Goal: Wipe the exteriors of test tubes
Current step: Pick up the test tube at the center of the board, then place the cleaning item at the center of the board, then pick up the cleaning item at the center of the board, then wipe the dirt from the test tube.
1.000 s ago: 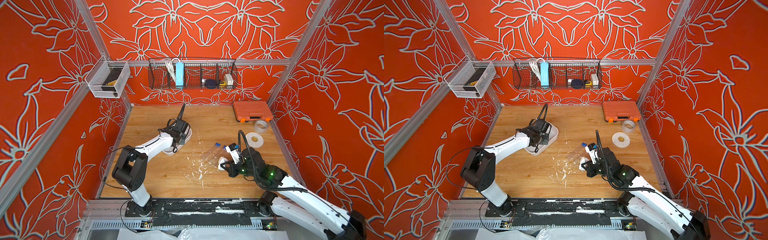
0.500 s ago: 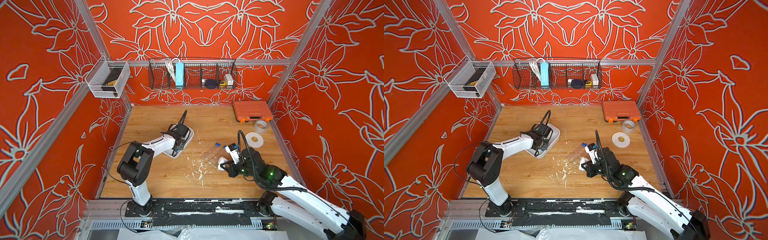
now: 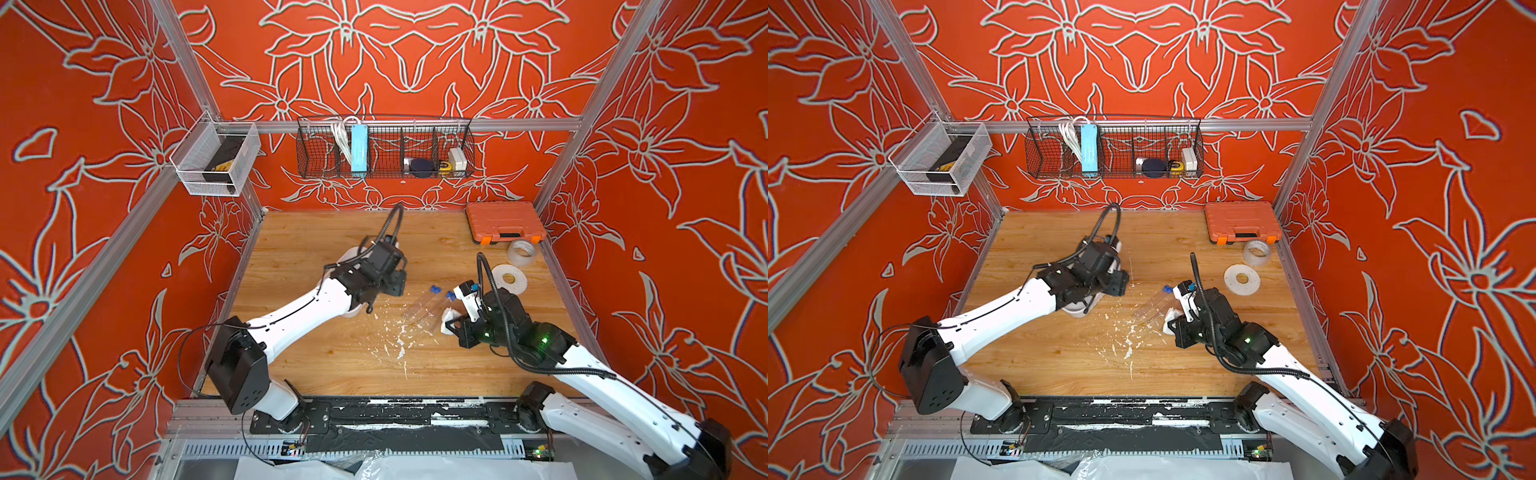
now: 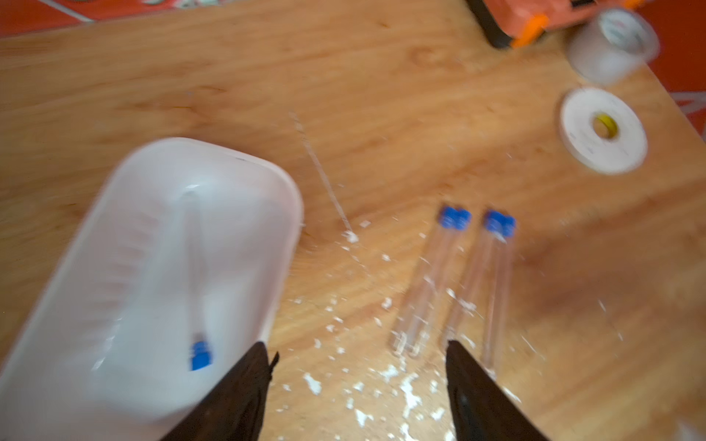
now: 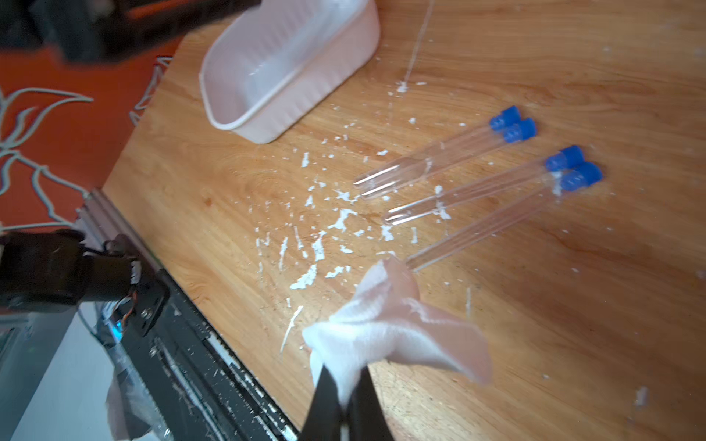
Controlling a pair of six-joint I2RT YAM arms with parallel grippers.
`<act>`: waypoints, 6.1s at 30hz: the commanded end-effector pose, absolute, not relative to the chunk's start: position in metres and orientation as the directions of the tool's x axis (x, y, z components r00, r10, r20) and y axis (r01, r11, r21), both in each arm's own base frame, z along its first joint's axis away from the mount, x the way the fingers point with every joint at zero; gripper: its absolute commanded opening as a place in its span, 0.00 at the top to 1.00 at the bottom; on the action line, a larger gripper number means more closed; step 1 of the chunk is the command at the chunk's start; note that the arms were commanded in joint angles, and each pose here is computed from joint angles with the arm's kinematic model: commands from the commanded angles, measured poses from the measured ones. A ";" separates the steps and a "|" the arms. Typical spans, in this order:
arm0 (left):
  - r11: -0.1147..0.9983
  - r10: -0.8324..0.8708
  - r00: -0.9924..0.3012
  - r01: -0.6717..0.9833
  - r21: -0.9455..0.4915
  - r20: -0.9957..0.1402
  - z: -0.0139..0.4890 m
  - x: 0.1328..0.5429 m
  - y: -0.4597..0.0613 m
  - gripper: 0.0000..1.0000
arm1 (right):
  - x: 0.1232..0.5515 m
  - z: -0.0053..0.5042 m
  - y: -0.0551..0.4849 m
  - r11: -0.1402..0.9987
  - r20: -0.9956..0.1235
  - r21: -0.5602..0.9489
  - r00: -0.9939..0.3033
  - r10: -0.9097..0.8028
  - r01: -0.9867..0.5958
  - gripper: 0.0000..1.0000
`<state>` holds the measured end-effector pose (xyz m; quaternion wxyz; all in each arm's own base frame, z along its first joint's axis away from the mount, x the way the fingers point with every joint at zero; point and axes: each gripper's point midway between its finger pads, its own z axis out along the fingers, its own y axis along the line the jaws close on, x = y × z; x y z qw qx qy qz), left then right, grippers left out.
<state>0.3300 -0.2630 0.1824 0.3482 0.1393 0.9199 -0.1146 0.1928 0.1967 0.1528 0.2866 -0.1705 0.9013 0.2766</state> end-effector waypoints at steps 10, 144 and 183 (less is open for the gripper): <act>0.861 0.367 -0.761 0.496 -0.116 -0.535 0.083 0.304 -0.331 0.43 | 0.235 0.121 0.150 0.908 -0.448 0.304 -0.884 -0.131 -0.288 1.00; 0.887 0.230 -0.857 0.380 -0.264 -0.461 0.039 0.169 -0.239 0.86 | 0.200 0.030 0.159 0.933 -0.154 0.078 -0.929 -0.338 -0.352 0.95; 0.686 0.204 -0.790 0.537 -0.491 -0.578 0.124 0.159 -0.294 0.86 | 0.155 0.146 0.288 0.676 -0.573 0.265 -0.676 -0.463 -0.688 1.00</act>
